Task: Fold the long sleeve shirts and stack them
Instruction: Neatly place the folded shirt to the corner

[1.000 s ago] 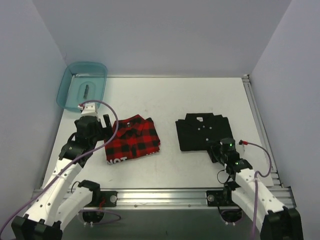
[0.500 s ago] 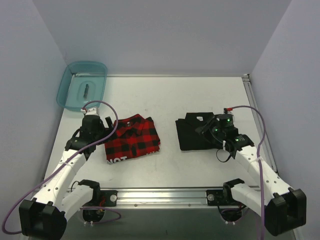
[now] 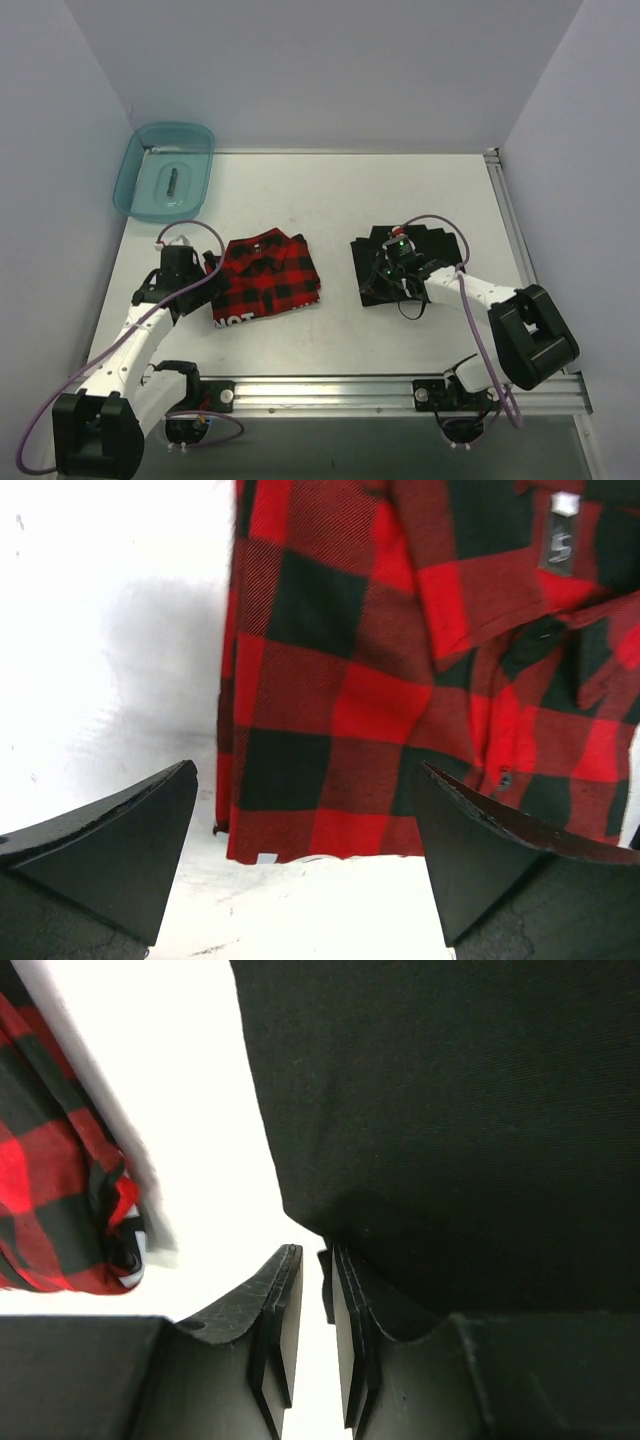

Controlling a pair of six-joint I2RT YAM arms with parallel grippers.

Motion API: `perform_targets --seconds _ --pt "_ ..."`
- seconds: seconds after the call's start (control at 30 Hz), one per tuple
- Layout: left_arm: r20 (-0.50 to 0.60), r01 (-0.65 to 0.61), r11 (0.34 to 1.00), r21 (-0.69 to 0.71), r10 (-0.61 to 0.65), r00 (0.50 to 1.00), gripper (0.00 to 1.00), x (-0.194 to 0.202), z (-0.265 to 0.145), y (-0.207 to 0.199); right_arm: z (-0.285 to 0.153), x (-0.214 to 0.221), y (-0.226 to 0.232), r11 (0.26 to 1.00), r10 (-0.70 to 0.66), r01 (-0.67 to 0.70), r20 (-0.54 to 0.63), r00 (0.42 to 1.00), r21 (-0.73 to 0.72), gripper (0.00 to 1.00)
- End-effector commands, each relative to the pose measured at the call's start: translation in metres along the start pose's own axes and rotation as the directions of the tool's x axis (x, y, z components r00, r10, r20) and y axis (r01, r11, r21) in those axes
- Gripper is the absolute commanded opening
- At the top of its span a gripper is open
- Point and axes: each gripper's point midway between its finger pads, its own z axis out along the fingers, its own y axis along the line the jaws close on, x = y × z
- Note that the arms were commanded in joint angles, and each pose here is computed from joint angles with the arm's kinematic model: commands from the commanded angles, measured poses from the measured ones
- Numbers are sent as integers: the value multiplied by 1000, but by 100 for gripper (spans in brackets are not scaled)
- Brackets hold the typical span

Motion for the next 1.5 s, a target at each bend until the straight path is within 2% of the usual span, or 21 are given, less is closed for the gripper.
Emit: perform_targets --seconds 0.0,0.03,0.1,0.13,0.17,0.2,0.23,0.27,0.33,0.37,0.4,0.47,0.6,0.83,1.1,1.2,1.37,1.47 --pt "-24 68 997 38 -67 997 97 3 4 -4 -15 -13 13 996 -84 84 20 996 -10 20" --pt "-25 70 997 29 -69 997 97 2 4 -2 -21 -17 16 993 -121 121 20 993 -15 21" --pt "-29 80 997 8 -79 996 97 1 4 3 -34 -23 30 985 -169 170 15 985 -33 29" --pt "-27 84 996 0 -84 996 97 0 4 5 -44 -39 50 975 -208 211 50 977 -71 36" --pt "-29 96 995 -8 -96 995 97 0 5 8 -49 -40 62 967 -227 230 37 973 -113 51" --pt "-28 101 995 -6 -102 994 97 -1 6 8 -47 -38 65 965 -236 234 0 972 -115 57" --pt "-35 107 994 -5 -107 994 97 0 7 9 -52 -49 85 954 -254 254 18 967 -159 64" --pt "-51 111 994 -11 -111 992 97 2 10 10 -51 -49 93 944 -273 269 3 962 -189 73" --pt "-74 130 991 -14 -131 989 97 6 13 11 -39 -44 109 927 -309 290 -48 950 -237 79" --pt "-86 135 991 -12 -136 987 98 8 14 10 -40 -53 124 908 -343 323 -29 939 -267 82" --pt "-93 151 989 -11 -151 984 97 13 16 11 -28 -48 127 903 -357 325 -71 931 -280 83" --pt "-91 168 986 3 -167 982 98 16 16 10 -22 -56 147 878 -392 354 -60 918 -321 84" --pt "-83 182 983 -21 -183 980 97 22 18 18 13 -53 161 852 -448 384 -119 886 -355 84" --pt "-88 242 969 -44 -245 965 95 36 23 26 56 -47 155 867 -452 384 -178 874 -316 84" --pt "-126 257 966 -34 -259 958 91 50 35 27 92 -9 141 873 -468 390 -284 837 -291 80" --pt "-118 255 966 -40 -258 959 86 49 38 29 101 1 139 875 -469 390 -309 828 -286 77" --pt "-138 249 967 -58 -255 957 64 55 41 32 112 6 136 882 -460 383 -328 825 -275 69" --pt "-152 248 967 -66 -255 955 50 59 43 34 116 6 135 880 -465 388 -328 822 -273 59"
